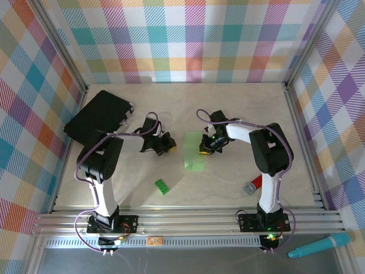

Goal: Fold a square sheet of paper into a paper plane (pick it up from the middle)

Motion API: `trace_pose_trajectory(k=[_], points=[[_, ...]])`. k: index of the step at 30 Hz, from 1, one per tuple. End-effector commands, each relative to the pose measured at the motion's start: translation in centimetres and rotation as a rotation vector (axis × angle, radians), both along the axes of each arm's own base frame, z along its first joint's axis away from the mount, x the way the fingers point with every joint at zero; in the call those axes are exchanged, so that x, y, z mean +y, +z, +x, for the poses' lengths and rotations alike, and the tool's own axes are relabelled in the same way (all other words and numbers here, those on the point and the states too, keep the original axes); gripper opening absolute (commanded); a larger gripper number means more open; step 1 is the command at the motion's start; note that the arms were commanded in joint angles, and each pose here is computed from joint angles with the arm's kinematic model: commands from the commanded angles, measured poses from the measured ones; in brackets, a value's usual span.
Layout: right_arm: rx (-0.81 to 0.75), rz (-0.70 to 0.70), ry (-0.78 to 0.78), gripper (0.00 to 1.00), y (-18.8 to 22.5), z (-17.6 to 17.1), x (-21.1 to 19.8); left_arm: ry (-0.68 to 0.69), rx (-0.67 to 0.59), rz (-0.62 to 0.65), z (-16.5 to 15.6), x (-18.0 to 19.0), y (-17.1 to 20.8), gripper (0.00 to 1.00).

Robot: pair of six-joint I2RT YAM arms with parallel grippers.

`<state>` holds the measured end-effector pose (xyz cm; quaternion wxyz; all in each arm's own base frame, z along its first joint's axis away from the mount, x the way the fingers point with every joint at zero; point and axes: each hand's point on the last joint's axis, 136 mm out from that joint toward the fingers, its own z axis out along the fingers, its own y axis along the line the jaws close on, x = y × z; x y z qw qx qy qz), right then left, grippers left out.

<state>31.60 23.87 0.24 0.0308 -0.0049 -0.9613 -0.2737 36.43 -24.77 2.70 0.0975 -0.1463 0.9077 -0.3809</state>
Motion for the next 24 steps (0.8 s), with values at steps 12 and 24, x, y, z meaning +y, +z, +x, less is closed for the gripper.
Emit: trace_pose_trajectory(k=[12, 24], points=[[0.221, -0.461, -0.012, 0.04, -9.1, -6.5, -8.8, -0.102, -0.044, 0.024, 1.6, -8.1, 0.6, 0.00], [0.219, -0.464, -0.015, 0.04, -9.1, -6.4, -8.8, 0.039, 0.038, 0.117, 2.5, -0.1, -3.8, 0.00]])
